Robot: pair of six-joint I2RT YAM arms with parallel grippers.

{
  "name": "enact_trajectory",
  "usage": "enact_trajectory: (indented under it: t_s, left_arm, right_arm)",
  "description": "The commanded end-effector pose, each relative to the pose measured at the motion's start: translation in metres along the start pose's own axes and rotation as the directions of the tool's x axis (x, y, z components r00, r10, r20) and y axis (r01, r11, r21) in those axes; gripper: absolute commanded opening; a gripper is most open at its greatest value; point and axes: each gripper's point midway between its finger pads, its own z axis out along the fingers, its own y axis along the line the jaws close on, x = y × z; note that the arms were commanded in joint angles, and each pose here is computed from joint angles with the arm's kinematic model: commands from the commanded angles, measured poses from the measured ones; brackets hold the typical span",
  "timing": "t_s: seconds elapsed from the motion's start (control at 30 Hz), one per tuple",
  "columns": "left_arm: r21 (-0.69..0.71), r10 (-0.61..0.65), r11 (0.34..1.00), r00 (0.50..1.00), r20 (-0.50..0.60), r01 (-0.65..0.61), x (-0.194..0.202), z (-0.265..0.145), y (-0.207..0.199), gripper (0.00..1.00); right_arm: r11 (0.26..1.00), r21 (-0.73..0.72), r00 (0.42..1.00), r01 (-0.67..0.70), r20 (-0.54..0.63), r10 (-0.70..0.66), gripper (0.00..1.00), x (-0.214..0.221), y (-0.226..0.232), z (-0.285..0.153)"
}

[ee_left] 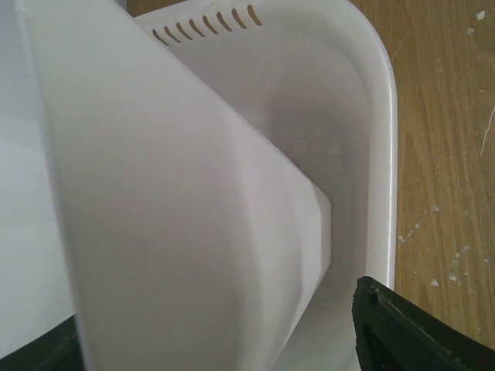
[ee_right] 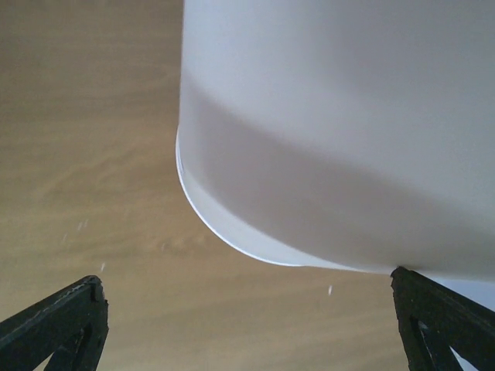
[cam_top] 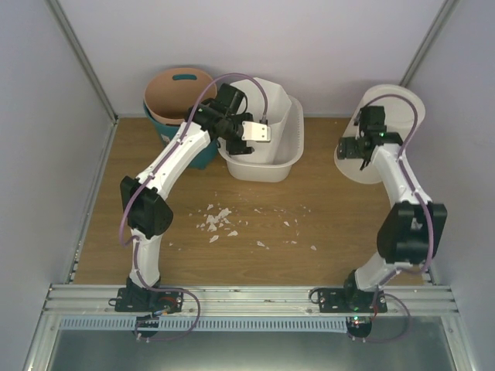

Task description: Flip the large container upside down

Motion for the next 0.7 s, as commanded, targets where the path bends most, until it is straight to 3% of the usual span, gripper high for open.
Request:
enact_trajectory:
  t_s: [0.0, 0.27, 0.43, 0.53, 0.67]
  left_arm:
    - [-0.013, 0.024, 1.0, 0.999, -0.021, -0.025, 0.0, 0.004, 0.005, 0.72]
    - [0.014, 0.053, 0.999, 0.997, -0.053, -0.053, 0.008, 0.011, 0.0, 0.6]
    - [0.031, 0.076, 0.997, 0.993, -0.092, -0.073, 0.013, 0.013, -0.002, 0.35]
    - [0.031, 0.088, 0.996, 0.991, -0.098, -0.085, 0.013, 0.009, -0.002, 0.3]
    - [0.011, 0.109, 0.994, 0.988, -0.105, -0.109, 0.008, 0.001, 0.0, 0.09]
  right_arm:
    - [0.997, 0.071, 0.998, -0.025, 0.06, 0.021, 1.0, -0.047, -0.041, 0.018]
    - [0.992, 0.129, 0.994, 0.007, 0.109, -0.022, 1.0, -0.087, -0.073, 0.04]
    - [0.994, 0.105, 0.982, 0.007, 0.185, -0.026, 1.0, -0.107, -0.072, 0.026]
    - [1.0, 0.025, 0.964, -0.002, 0.266, -0.005, 1.0, -0.12, -0.06, -0.003]
    - [0.999, -0.032, 0.937, 0.007, 0.349, 0.004, 1.0, -0.128, -0.049, -0.049]
